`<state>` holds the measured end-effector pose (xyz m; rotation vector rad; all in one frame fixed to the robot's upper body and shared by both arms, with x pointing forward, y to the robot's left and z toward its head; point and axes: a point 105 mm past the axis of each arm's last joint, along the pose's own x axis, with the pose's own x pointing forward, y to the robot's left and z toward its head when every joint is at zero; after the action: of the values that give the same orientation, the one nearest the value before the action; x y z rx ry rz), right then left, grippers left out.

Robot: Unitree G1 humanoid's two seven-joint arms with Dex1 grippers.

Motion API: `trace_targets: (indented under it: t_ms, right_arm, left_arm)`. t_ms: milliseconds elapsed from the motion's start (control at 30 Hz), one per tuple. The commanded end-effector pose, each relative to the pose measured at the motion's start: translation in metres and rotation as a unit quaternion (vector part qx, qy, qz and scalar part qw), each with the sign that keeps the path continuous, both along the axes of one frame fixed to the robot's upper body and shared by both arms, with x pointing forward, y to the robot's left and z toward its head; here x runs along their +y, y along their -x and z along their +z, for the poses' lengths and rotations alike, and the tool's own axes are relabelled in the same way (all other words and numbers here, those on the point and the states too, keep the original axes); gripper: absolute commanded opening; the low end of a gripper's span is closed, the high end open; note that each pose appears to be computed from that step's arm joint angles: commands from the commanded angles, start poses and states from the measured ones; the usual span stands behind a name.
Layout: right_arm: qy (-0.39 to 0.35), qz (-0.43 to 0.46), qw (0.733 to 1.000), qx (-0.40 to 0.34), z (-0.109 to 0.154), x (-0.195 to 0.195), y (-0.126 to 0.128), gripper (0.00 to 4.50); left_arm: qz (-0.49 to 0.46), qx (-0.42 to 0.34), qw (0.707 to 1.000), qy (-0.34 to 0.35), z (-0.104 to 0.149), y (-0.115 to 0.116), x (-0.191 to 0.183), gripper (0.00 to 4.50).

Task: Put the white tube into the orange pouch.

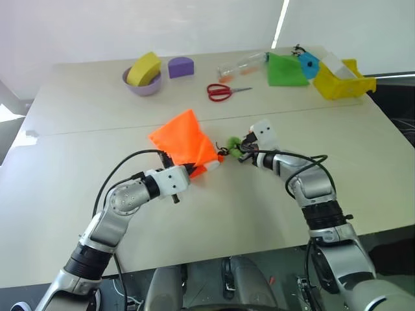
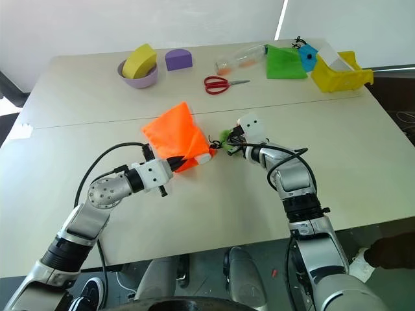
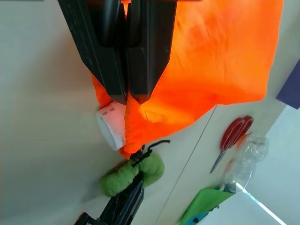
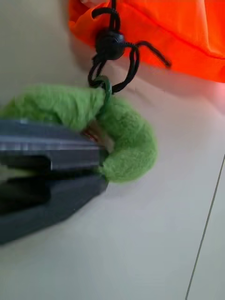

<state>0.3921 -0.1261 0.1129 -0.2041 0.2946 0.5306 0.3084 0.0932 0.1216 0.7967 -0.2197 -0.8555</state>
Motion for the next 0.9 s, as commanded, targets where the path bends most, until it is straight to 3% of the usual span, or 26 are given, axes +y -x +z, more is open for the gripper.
trace_targets:
  t_ms: [33, 500, 700, 833, 900]
  right_arm:
    - [-0.011, -0.016, 1.000, -0.019, 0.016, -0.023, 0.008, 0.05]
    - [-0.010, 0.042, 0.999, 0.027, 0.022, -0.056, 0.053, 0.05]
    - [-0.014, 0.040, 0.999, 0.025, 0.025, -0.060, 0.054, 0.05]
    - [-0.018, 0.042, 0.999, 0.020, 0.023, -0.053, 0.051, 0.05]
    - [-0.022, 0.044, 0.999, 0.019, 0.023, -0.049, 0.050, 0.00]
  left_arm:
    - [-0.008, -0.023, 1.000, 0.010, 0.013, 0.005, -0.003, 0.00]
    - [-0.051, -0.016, 0.998, 0.020, 0.013, 0.017, -0.009, 0.00]
    - [-0.055, -0.007, 0.998, 0.006, 0.007, 0.019, -0.002, 0.00]
    - [-0.046, 0.051, 0.997, 0.040, 0.003, 0.015, 0.001, 0.00]
    - [-0.047, 0.070, 0.994, 0.067, 0.007, 0.014, 0.000, 0.60]
